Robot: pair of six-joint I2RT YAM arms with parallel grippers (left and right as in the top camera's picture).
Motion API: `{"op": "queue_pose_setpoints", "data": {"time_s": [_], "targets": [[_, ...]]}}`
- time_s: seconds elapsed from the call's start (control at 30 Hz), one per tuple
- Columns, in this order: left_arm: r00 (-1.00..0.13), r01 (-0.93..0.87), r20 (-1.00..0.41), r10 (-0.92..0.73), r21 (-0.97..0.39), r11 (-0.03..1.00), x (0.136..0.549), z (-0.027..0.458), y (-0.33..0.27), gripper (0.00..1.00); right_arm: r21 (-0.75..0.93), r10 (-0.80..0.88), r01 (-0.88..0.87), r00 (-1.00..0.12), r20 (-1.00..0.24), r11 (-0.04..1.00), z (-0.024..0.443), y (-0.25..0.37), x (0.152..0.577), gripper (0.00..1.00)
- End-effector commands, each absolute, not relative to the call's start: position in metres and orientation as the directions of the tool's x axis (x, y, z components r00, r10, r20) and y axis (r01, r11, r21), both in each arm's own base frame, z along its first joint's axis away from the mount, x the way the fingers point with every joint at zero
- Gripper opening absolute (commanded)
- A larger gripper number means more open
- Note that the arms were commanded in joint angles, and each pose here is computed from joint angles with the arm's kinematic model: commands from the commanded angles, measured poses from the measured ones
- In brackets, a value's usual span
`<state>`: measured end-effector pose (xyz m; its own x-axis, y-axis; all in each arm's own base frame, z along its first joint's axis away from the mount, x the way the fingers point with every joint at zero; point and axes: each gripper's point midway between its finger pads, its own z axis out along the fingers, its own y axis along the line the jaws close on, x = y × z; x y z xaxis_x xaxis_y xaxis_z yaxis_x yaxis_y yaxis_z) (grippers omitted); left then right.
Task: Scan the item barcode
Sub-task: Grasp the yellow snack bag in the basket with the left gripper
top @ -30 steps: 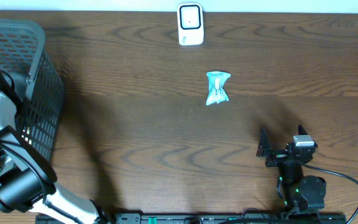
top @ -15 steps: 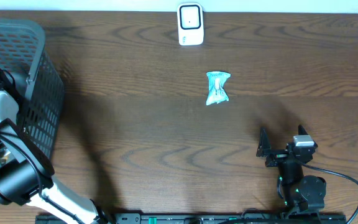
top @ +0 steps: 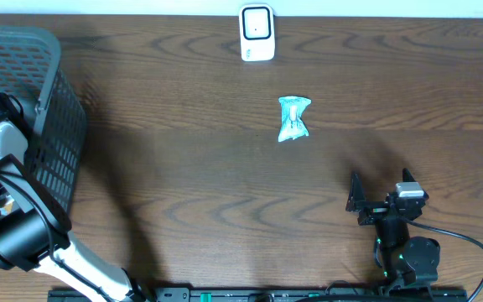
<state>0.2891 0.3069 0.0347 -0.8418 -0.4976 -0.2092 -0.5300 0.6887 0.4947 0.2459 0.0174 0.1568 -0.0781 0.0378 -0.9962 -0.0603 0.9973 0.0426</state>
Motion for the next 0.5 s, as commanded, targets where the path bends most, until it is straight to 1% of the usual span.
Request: {"op": "queue_pose_setpoints", "data": {"time_s": [0.0, 0.1, 0.17, 0.2, 0.27, 0.37, 0.4, 0.47], "targets": [[-0.816, -0.567, -0.196, -0.543, 0.452, 0.689, 0.282, 0.025, 0.293, 0.07, 0.053, 0.049, -0.05, -0.077, -0.996, 0.997, 0.157, 0.015, 0.246, 0.99], [-0.747, -0.664, -0.342, -0.57, 0.412, 0.624, 0.297, 0.067, 0.293, 0.07, 0.053, 0.049, -0.05, -0.077, -0.996, 0.997, 0.157, 0.015, 0.246, 0.99], [-0.678, -0.733, -0.458, -0.576, 0.36, 0.577, 0.306, 0.104, 0.291, 0.07, 0.053, 0.049, -0.05, -0.077, -0.996, 0.997, 0.157, 0.015, 0.246, 0.99], [-0.631, -0.763, -0.541, -0.556, 0.304, 0.57, 0.314, 0.134, 0.286, 0.07, 0.053, 0.049, -0.05, -0.077, -0.996, 0.997, 0.157, 0.015, 0.246, 0.99], [-0.586, -0.763, -0.621, -0.521, 0.207, 0.612, 0.327, 0.169, 0.273, 0.07, 0.053, 0.049, -0.05, -0.077, -0.996, 0.997, 0.157, 0.015, 0.246, 0.99], [-0.501, -0.698, -0.73, -0.464, 0.023, 0.716, 0.346, 0.227, 0.239, 0.07, 0.053, 0.049, -0.05, -0.077, -0.996, 0.997, 0.157, 0.015, 0.246, 0.99], [-0.468, -0.677, -0.76, -0.45, -0.019, 0.736, 0.349, 0.244, 0.231, 0.07, 0.053, 0.049, -0.049, -0.077, -0.996, 0.997, 0.157, 0.015, 0.246, 0.99], [-0.36, -0.666, -0.824, -0.438, -0.102, 0.739, 0.348, 0.285, 0.218, 0.07, 0.053, 0.049, -0.05, -0.077, -0.996, 0.997, 0.157, 0.015, 0.246, 0.99]]}}
